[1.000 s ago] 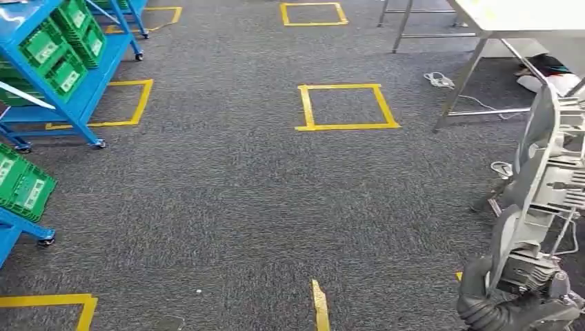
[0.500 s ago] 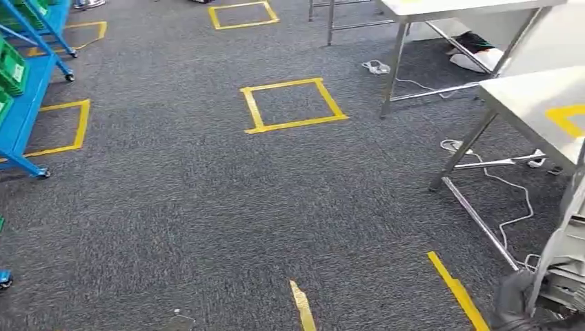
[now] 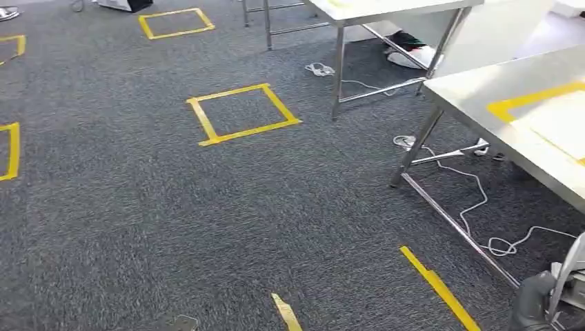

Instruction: Take the parts from the cabinet and place them on the table.

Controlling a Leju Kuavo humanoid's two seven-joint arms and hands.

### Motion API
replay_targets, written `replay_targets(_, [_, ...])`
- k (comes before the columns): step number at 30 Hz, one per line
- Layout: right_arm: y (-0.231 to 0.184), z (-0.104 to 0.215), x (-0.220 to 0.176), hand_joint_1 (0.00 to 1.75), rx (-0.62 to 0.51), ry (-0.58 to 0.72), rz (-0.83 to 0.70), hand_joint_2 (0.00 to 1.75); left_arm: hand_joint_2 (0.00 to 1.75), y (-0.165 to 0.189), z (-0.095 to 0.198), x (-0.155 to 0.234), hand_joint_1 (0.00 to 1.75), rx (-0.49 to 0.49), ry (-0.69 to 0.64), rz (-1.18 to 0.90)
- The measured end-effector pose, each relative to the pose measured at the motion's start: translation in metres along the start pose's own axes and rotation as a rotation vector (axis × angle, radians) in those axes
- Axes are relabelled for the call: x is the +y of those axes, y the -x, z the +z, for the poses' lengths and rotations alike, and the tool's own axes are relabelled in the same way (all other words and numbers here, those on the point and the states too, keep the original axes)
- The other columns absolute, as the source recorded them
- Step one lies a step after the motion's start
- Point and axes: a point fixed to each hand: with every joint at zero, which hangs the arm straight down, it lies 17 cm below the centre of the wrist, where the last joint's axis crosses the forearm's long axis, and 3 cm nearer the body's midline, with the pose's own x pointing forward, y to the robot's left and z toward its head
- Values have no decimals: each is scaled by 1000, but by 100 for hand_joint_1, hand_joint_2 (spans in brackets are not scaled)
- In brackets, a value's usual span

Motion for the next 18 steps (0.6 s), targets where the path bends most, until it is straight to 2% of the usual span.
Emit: replay_targets(18, [3, -5, -5, 175, -2, 20, 18, 175, 175, 0, 0, -1, 0, 1, 10, 8])
